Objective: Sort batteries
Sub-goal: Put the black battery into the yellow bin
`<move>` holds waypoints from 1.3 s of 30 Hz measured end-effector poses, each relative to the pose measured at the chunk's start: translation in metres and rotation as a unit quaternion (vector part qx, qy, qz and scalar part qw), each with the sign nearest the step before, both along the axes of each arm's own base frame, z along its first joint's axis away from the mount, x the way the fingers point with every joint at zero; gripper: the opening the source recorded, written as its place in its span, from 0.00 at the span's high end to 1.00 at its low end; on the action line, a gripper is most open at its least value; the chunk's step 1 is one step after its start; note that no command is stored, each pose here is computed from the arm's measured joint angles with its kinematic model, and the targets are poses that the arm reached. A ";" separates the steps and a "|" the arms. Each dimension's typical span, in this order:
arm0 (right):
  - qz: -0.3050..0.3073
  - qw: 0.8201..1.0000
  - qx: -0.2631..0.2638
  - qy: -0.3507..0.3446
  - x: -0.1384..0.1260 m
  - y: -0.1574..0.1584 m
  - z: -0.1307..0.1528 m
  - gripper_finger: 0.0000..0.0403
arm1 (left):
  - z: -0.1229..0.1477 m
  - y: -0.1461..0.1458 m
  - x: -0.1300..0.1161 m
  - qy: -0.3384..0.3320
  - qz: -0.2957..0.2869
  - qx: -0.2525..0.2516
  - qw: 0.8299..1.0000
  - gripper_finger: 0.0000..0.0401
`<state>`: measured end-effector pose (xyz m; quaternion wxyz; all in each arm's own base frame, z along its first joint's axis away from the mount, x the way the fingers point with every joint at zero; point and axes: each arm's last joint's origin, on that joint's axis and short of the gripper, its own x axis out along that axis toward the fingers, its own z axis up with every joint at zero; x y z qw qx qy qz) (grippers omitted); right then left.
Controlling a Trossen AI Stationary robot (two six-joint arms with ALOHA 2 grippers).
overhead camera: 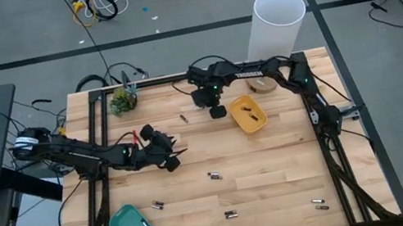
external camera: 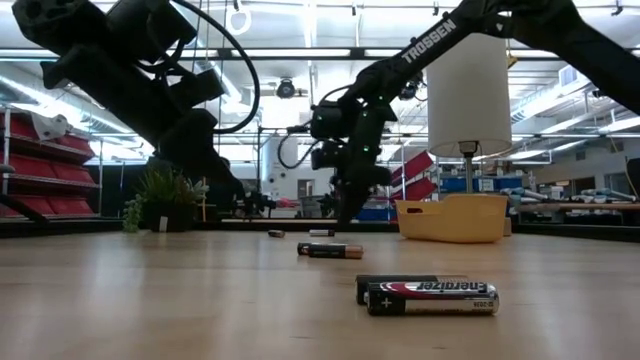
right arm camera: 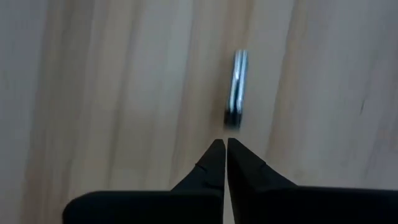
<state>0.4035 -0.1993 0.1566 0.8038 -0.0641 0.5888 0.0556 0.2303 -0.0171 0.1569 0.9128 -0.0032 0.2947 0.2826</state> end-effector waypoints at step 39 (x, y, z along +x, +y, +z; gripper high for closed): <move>-0.280 0.944 0.166 -0.063 -0.005 -0.026 0.001 1.00 | -0.002 0.026 0.002 -0.013 0.029 -0.079 0.996 0.80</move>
